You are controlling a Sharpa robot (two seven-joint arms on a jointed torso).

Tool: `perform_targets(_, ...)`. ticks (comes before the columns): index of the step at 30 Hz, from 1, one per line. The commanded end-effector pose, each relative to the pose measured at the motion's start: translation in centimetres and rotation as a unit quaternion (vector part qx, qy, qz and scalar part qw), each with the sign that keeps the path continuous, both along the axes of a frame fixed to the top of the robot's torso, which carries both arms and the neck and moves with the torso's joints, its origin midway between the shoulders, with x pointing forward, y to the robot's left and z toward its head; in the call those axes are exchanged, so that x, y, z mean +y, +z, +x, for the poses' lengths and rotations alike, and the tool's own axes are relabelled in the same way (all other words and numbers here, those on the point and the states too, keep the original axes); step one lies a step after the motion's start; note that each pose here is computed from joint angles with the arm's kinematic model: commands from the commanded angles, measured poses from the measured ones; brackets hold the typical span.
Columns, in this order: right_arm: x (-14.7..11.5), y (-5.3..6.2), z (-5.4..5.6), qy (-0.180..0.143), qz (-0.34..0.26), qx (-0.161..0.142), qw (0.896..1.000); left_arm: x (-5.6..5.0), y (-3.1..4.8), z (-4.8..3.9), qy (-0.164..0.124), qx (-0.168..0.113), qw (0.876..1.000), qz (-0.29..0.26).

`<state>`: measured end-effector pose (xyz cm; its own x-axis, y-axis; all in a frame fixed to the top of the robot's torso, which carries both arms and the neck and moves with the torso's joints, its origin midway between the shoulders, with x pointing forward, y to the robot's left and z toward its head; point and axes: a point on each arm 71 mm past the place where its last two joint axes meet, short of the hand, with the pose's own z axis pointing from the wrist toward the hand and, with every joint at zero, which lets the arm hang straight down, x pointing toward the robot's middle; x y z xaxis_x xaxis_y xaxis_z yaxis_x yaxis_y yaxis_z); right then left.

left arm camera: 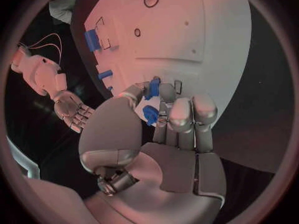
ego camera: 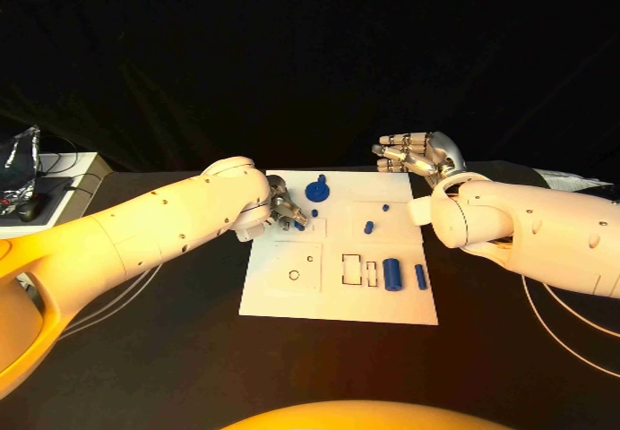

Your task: Assemble the parts on the task board

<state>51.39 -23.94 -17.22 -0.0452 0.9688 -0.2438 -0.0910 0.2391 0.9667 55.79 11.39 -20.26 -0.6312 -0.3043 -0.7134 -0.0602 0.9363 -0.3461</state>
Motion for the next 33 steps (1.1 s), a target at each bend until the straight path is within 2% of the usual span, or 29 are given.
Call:
perform_targets(1, 0.17, 0.02, -0.03, 0.009, 0.001, -0.003, 1.000, -0.12, 0.03, -0.09, -0.008, 0.003, 1.000, 0.004)
perform_targets(33, 0.39, -0.11, -0.01, 0.012, 0.002, -0.001, 1.000, -0.80, -0.18, -0.16, -0.023, 0.004, 1.000, 0.015)
